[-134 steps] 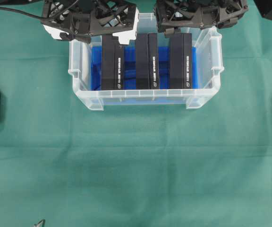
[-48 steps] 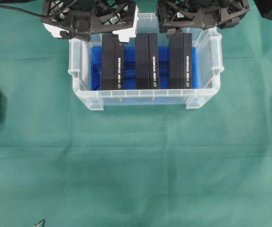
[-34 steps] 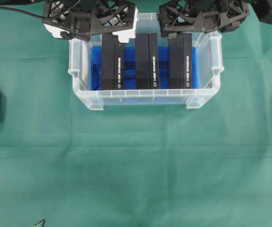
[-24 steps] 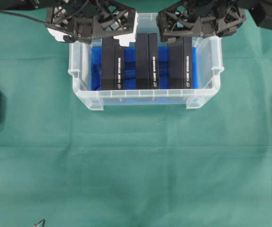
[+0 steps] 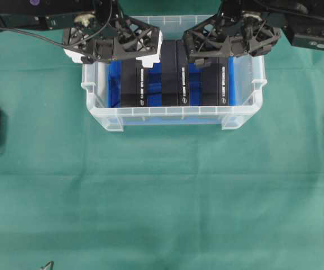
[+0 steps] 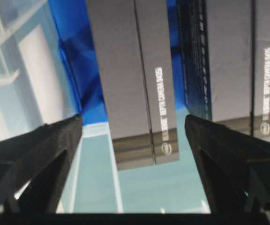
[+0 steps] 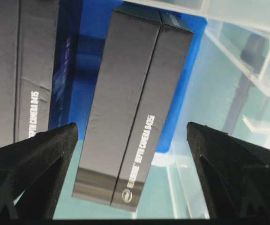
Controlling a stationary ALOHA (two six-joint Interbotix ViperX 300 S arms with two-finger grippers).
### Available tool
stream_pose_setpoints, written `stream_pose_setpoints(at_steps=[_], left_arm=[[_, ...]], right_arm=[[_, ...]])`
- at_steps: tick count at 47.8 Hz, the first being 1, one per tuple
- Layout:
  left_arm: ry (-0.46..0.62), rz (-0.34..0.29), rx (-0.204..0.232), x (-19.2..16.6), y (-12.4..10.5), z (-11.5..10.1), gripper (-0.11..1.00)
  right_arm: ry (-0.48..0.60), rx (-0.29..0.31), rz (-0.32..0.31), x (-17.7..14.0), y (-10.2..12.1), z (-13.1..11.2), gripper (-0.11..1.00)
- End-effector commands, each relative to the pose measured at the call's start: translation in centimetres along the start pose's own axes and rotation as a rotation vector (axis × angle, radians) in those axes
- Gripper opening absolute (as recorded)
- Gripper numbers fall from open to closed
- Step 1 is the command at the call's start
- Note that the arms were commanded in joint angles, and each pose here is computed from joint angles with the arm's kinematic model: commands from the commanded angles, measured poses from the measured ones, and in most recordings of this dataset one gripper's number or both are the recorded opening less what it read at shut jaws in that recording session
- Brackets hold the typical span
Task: Take the box out of the case with both arms.
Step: 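Lower both grippers down around the left and right black boxes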
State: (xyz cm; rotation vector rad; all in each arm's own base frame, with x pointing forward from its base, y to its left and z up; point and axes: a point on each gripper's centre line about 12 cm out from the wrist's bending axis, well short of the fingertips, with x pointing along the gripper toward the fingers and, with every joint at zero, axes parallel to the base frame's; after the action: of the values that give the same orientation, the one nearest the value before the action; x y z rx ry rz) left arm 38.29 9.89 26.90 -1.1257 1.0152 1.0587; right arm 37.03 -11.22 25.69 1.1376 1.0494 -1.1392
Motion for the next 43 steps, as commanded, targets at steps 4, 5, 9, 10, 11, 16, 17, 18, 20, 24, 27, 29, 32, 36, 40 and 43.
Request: stream_pose_setpoints(at_steps=[4, 5, 9, 10, 11, 16, 17, 18, 20, 24, 27, 29, 32, 36, 40, 43], left_arm=[[-0.008, -0.012, -0.002, 0.7, 0.4, 0.0, 0.86], [-0.009, -0.013, -0.003, 0.9, 0.4, 0.0, 0.86], [-0.009, -0.024, -0.005, 1.6, 0.3, -0.1, 0.86], [-0.010, -0.027, -0.007, 1.6, 0.2, -0.1, 0.86], [-0.012, -0.033, -0.007, 1.7, 0.1, 0.0, 0.86], [-0.016, -0.040, -0.006, 2.2, -0.3, 0.1, 0.86], [-0.015, -0.037, -0.006, 2.4, -0.3, 0.1, 0.86], [-0.013, -0.036, -0.005, 2.6, -0.3, 0.1, 0.86], [-0.010, -0.029, -0.003, 3.0, -0.4, 0.1, 0.86], [-0.004, -0.012, 0.002, 3.7, -0.3, 0.0, 0.86], [-0.002, -0.006, 0.003, 4.1, -0.2, -0.1, 0.86], [-0.001, -0.006, 0.003, 4.3, -0.2, -0.1, 0.86], [-0.004, -0.013, 0.001, 4.6, -0.2, 0.0, 0.86], [-0.005, -0.019, -0.001, 5.0, -0.2, 0.0, 0.86], [-0.003, -0.013, -0.002, 5.4, -0.1, -0.1, 0.86], [0.000, -0.006, -0.001, 5.7, 0.0, -0.2, 0.86]], right_arm=[[-0.011, -0.003, 0.028, 0.2, 0.2, 0.0, 0.95], [-0.011, -0.004, 0.029, 0.4, 0.3, -0.1, 0.95], [-0.007, -0.005, 0.022, 1.0, 0.2, -0.1, 0.95], [-0.006, -0.005, 0.020, 1.1, 0.2, -0.2, 0.95], [-0.006, -0.005, 0.020, 1.2, 0.2, -0.2, 0.95], [-0.002, -0.007, 0.011, 1.8, 0.0, -0.3, 0.95], [-0.003, -0.009, 0.014, 1.8, 0.0, -0.3, 0.95], [-0.004, -0.007, 0.015, 1.9, 0.0, -0.3, 0.95], [-0.006, -0.008, 0.020, 2.0, 0.0, -0.3, 0.95], [-0.007, -0.011, 0.024, 2.4, 0.0, -0.4, 0.95], [-0.004, -0.011, 0.021, 2.8, -0.1, -0.5, 0.95], [-0.003, -0.010, 0.021, 3.0, -0.2, -0.6, 0.95], [-0.001, -0.010, 0.015, 3.3, -0.4, -0.6, 0.95], [0.001, -0.007, 0.009, 3.9, -0.6, -0.7, 0.95], [0.001, 0.004, 0.011, 4.4, -0.7, -0.8, 0.95], [0.001, 0.009, 0.015, 4.7, -0.8, -0.9, 0.95]])
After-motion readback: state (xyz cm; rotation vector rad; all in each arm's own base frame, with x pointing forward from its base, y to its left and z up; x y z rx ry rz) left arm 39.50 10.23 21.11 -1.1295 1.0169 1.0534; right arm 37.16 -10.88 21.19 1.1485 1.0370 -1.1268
